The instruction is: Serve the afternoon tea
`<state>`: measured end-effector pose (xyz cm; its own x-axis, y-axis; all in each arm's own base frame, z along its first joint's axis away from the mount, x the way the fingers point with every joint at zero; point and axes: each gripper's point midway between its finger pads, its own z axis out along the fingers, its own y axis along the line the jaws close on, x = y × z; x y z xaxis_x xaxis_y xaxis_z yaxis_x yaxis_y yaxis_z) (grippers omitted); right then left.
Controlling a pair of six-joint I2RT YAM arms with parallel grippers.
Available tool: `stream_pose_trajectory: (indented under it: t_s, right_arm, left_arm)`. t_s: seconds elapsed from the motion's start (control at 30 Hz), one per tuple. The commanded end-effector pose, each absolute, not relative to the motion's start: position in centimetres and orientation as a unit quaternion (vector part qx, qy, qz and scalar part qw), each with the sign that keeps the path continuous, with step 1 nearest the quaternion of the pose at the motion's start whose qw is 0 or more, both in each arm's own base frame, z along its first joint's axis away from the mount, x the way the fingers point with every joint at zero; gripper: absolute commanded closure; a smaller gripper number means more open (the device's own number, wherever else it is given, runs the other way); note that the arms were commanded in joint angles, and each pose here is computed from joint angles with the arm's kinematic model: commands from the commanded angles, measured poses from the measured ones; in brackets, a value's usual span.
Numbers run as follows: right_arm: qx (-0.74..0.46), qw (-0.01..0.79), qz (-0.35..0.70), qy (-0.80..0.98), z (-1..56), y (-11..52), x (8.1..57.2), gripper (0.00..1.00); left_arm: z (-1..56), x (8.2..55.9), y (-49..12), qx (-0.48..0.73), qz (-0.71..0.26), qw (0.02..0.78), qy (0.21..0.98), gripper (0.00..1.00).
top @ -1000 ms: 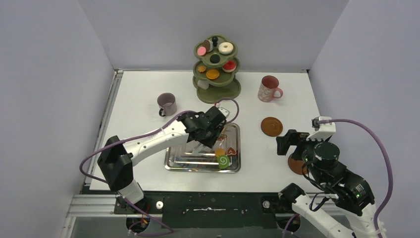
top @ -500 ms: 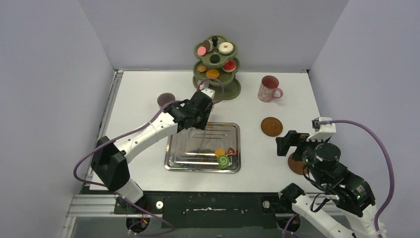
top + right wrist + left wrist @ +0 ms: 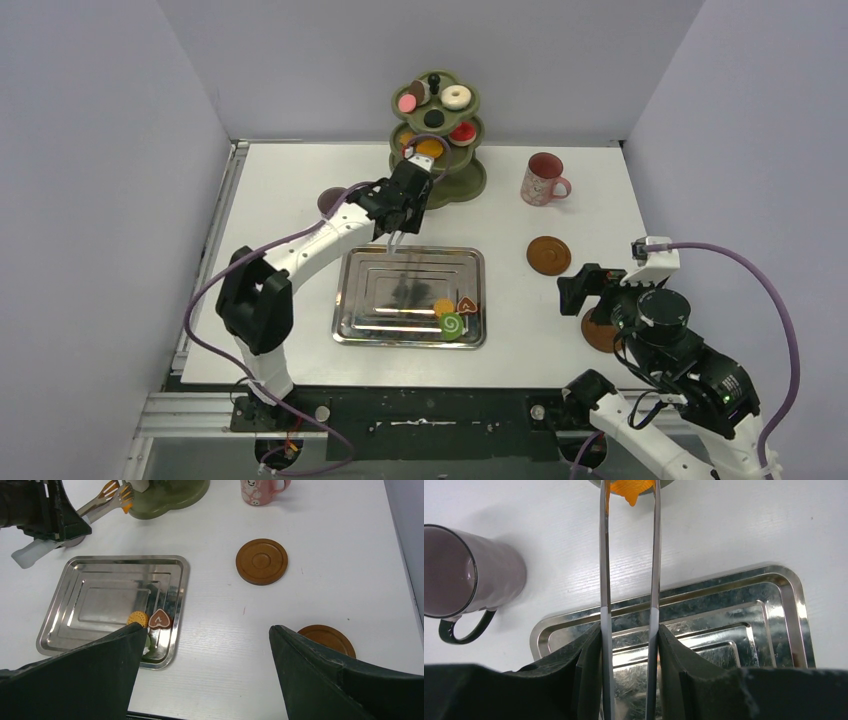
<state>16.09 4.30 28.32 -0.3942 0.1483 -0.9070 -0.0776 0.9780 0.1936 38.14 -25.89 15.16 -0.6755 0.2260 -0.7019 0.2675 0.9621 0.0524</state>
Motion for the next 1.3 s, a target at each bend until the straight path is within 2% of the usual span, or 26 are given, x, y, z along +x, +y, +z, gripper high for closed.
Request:
stream_pose_trajectory:
  t_s: [0.0, 0.17, 0.5, 0.67, 0.9, 1.27]
  right_arm:
    - [0.036, 0.572, 0.115, 0.812, 30.4, 4.1, 16.1, 0.0]
    - [0.035, 0.569, 0.116, 0.813, 30.5, 4.3, 16.2, 0.0]
    - [0.036, 0.57, 0.114, 0.813, 30.7, 4.2, 16.4, 0.0]
    - [0.036, 0.571, 0.112, 0.812, 30.8, 4.2, 16.4, 0.0]
    - [0.036, 0.569, 0.115, 0.814, 30.5, 4.3, 16.4, 0.0]
    - [0.034, 0.569, 0.116, 0.814, 30.6, 4.3, 16.3, 0.0]
  left_arm:
    - [19.1, 42.1, -28.3, 0.12, -0.062, 0.448, 0.884, 0.81]
    - [18.2, 43.5, -28.9, 0.12, -0.063, 0.448, 0.884, 0.8]
    - [16.5, 45.4, -29.8, 0.121, -0.075, 0.434, 0.89, 0.73]
    - [16.8, 45.6, -29.9, 0.125, -0.08, 0.43, 0.89, 0.64]
    - [17.5, 45.0, -29.2, 0.129, -0.076, 0.428, 0.891, 0.56]
    - [18.5, 42.5, -28.2, 0.14, -0.087, 0.408, 0.898, 0.56]
